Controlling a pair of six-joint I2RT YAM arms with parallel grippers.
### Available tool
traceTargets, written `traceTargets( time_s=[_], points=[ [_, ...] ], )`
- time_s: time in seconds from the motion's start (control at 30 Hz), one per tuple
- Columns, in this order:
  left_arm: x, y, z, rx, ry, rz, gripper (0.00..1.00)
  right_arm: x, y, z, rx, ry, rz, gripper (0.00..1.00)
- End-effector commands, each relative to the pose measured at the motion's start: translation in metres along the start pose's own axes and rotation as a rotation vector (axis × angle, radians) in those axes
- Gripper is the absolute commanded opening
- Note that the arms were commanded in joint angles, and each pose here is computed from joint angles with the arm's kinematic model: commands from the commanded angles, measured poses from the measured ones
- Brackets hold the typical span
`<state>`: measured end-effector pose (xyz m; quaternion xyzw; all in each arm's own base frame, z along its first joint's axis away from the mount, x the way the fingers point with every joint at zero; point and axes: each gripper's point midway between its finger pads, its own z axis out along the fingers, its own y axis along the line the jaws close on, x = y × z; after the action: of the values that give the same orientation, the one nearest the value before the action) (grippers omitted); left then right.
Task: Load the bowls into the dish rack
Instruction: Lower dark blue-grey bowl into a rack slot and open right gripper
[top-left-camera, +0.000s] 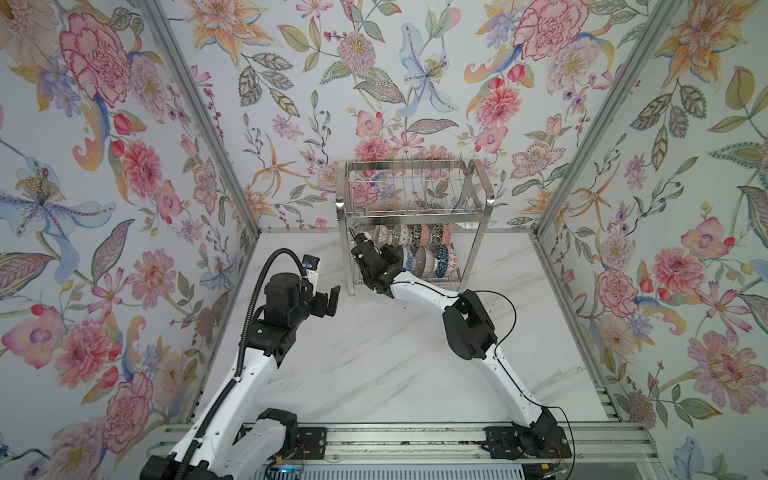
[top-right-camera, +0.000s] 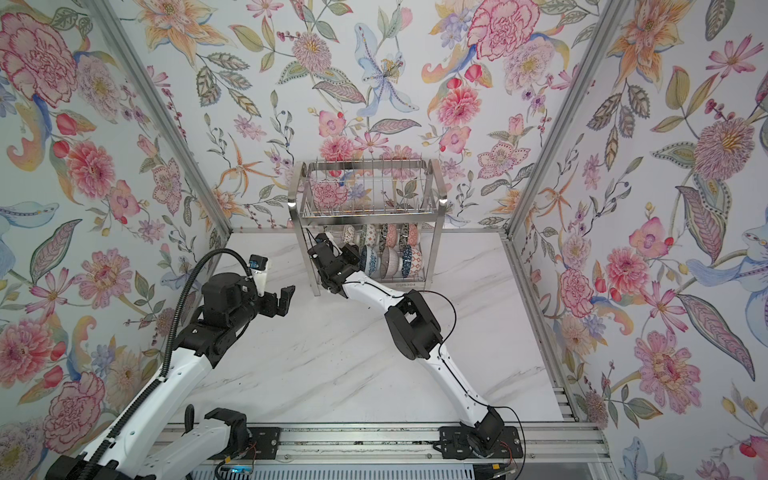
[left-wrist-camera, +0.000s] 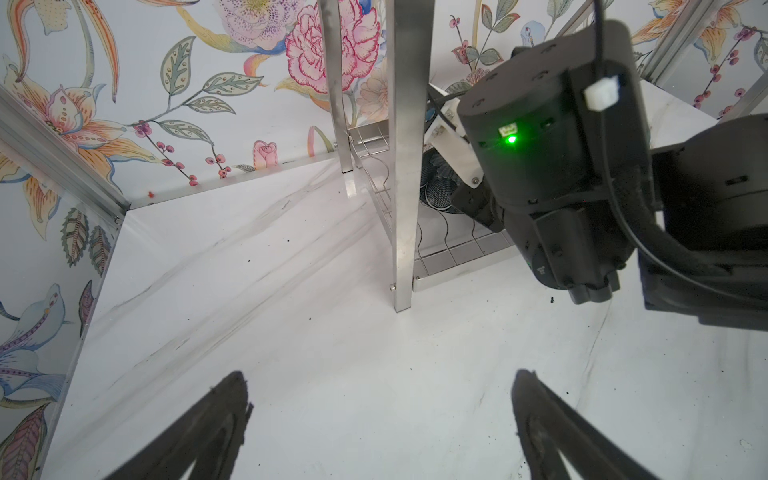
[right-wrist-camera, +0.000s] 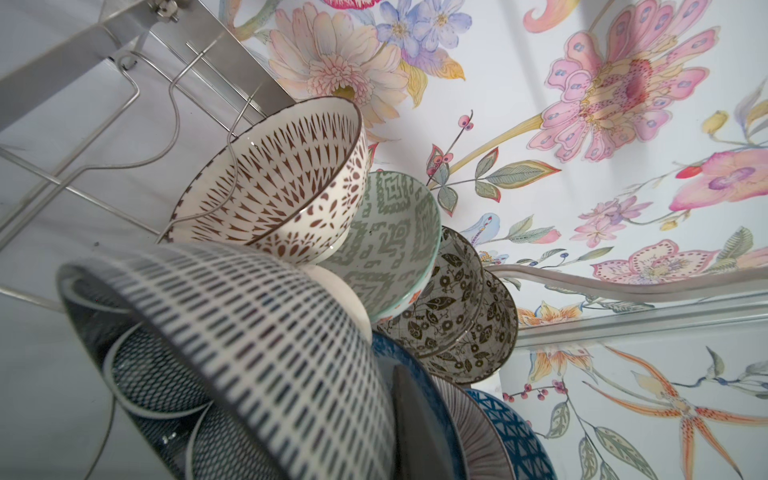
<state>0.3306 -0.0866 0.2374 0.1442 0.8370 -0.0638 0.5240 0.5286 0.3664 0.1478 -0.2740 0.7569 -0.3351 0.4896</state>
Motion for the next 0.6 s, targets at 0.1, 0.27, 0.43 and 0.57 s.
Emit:
traceTargets(
  time_s=[0.1, 0.27, 0.43, 0.57],
  points=[
    [-0.003, 0.000, -0.003, 0.014, -0.025, -0.006, 0.99, -0.009, -0.003, -0.002, 0.023, -0.005, 0.001, 0.03],
    [-0.003, -0.001, -0.003, 0.016, -0.024, -0.005, 0.99, -0.013, 0.002, -0.009, -0.003, -0.021, -0.003, 0.23],
    [-0.002, -0.001, -0.003, 0.018, -0.023, -0.007, 0.99, -0.017, 0.002, -0.020, -0.037, -0.040, 0.016, 0.32],
    [-0.003, -0.001, -0.004, 0.018, -0.026, -0.007, 0.99, -0.021, -0.002, -0.027, -0.057, -0.052, 0.039, 0.35]
  ],
)
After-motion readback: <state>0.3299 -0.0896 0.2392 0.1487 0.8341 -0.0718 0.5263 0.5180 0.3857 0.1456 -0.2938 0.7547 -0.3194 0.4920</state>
